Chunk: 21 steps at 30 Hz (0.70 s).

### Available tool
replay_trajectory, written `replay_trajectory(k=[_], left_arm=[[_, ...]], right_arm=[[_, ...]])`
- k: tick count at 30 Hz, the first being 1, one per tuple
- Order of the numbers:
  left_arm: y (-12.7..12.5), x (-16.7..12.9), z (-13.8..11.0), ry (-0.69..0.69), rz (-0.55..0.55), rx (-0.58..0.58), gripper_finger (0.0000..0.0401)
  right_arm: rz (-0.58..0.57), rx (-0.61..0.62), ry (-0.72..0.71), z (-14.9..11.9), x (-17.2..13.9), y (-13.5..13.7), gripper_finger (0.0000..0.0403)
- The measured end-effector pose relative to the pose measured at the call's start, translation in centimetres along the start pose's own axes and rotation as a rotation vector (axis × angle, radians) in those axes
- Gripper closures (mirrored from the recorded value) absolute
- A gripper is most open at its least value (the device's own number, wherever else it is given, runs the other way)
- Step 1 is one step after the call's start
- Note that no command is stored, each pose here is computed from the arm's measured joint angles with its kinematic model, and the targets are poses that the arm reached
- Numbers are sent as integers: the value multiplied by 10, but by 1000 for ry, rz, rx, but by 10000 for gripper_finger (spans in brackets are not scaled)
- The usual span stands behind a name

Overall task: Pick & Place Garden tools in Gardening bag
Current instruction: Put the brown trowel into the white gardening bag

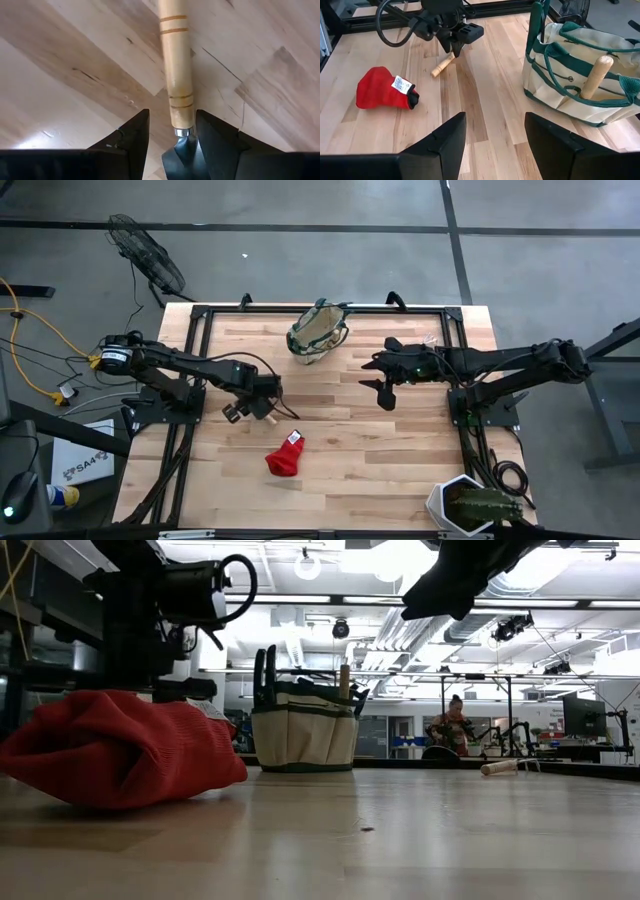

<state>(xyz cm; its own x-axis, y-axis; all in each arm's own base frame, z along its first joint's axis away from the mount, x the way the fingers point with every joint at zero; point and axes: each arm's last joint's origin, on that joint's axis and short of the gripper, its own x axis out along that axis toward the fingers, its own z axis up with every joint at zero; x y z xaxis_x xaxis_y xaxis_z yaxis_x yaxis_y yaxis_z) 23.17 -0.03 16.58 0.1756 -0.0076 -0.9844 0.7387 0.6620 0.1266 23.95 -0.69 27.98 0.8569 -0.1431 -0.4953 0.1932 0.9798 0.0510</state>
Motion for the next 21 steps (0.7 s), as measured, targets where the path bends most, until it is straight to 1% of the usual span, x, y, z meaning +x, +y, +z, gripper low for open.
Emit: replay_trajectory(k=[5, 11, 17, 21], left_arm=[[-1, 1, 0, -9, -3, -12, 245], [-8, 12, -7, -6, -28, -13, 245], [-11, 20, -9, -35, -7, -66, 246], [-11, 21, -9, -37, -5, -72, 267]], right_arm=[[0, 0, 0, 0, 0, 0, 208], [0, 0, 0, 0, 0, 0, 208], [0, 0, 0, 0, 0, 0, 208], [0, 0, 0, 0, 0, 0, 208]])
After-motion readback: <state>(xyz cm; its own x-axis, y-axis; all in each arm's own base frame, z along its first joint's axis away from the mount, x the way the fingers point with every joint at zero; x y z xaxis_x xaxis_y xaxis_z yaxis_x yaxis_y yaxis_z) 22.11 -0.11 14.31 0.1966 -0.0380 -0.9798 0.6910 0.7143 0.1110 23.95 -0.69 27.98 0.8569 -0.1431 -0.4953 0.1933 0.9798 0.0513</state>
